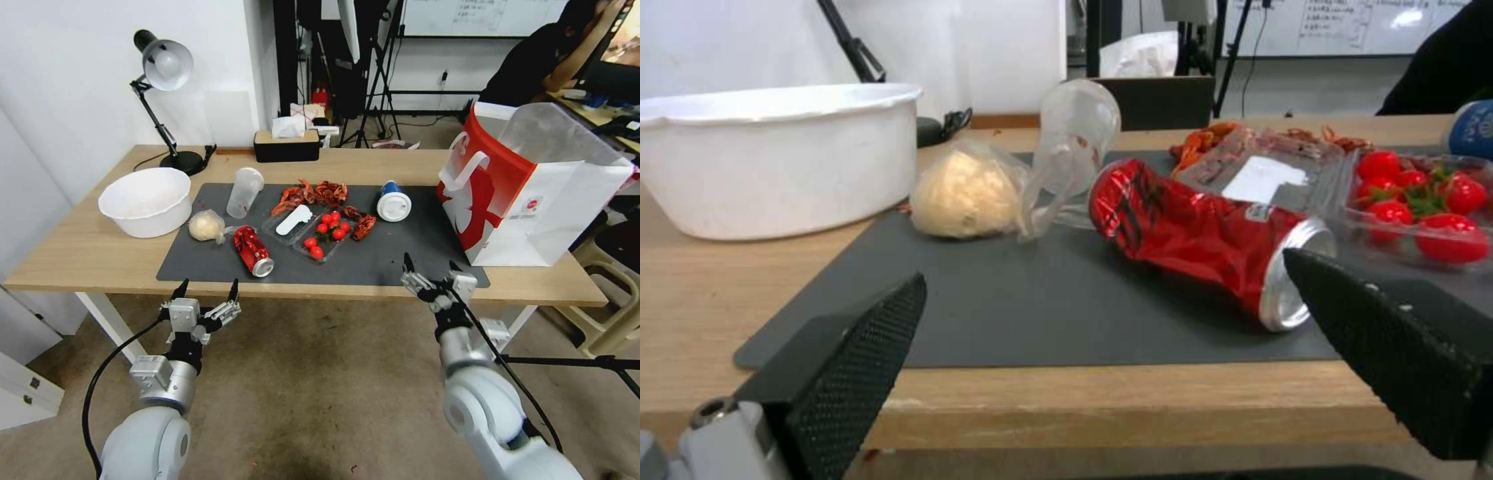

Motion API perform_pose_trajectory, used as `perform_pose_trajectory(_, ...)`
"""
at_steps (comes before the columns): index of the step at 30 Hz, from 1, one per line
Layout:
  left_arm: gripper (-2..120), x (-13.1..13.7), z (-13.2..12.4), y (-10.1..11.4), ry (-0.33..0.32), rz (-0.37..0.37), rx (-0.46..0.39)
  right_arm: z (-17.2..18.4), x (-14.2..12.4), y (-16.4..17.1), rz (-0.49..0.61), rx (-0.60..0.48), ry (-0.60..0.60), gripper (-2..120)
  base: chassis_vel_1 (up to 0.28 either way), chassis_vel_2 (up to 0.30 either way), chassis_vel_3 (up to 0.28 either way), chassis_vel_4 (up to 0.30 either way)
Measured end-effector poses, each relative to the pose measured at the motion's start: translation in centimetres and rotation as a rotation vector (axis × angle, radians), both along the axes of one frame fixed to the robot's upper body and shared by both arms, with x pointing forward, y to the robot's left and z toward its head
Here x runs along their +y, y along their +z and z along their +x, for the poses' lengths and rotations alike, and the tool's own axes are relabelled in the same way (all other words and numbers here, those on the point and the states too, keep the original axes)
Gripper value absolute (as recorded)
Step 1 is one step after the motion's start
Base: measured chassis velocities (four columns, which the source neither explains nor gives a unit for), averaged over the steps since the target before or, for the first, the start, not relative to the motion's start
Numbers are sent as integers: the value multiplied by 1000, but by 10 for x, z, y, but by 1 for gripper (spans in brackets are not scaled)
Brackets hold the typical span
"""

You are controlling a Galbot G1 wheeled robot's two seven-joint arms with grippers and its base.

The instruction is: Pick up the trash from the table and place it into the takeout bag.

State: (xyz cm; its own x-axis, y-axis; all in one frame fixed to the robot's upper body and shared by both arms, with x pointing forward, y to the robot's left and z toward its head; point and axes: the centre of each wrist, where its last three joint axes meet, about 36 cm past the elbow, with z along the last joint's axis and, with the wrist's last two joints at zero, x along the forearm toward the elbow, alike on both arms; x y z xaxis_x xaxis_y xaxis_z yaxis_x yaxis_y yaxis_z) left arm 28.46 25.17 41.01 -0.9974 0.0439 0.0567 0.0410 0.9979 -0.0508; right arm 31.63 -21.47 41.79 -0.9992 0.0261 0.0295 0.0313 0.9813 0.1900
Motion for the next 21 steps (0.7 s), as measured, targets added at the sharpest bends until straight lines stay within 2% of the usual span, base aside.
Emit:
perform_pose_trajectory(4,100,0,1,0,-1,-1,-1,16,0,1,9,9,9,100,0,0,0,0)
perform_pose_trajectory(7,100,1,5,-3,4,-3,0,63,1,1,25,40,28,100,0,0,0,0)
perform_pose_trajectory(8,100,1,5,-3,4,-3,0,63,1,1,25,40,28,100,0,0,0,0)
perform_pose_trajectory(11,100,1,5,-5,7,-5,4,116,4,2,35,46,41,100,0,0,0,0)
perform_pose_trajectory(12,100,1,5,-5,7,-5,4,116,4,2,35,46,41,100,0,0,0,0)
perform_pose_trajectory(14,100,3,4,-6,13,-3,7,154,9,10,45,42,61,100,0,0,0,0)
perform_pose_trajectory(20,100,6,1,-7,28,2,9,208,15,17,4,64,64,100,0,0,0,0)
perform_pose_trajectory(21,100,6,1,-7,28,2,9,208,15,17,4,64,64,100,0,0,0,0)
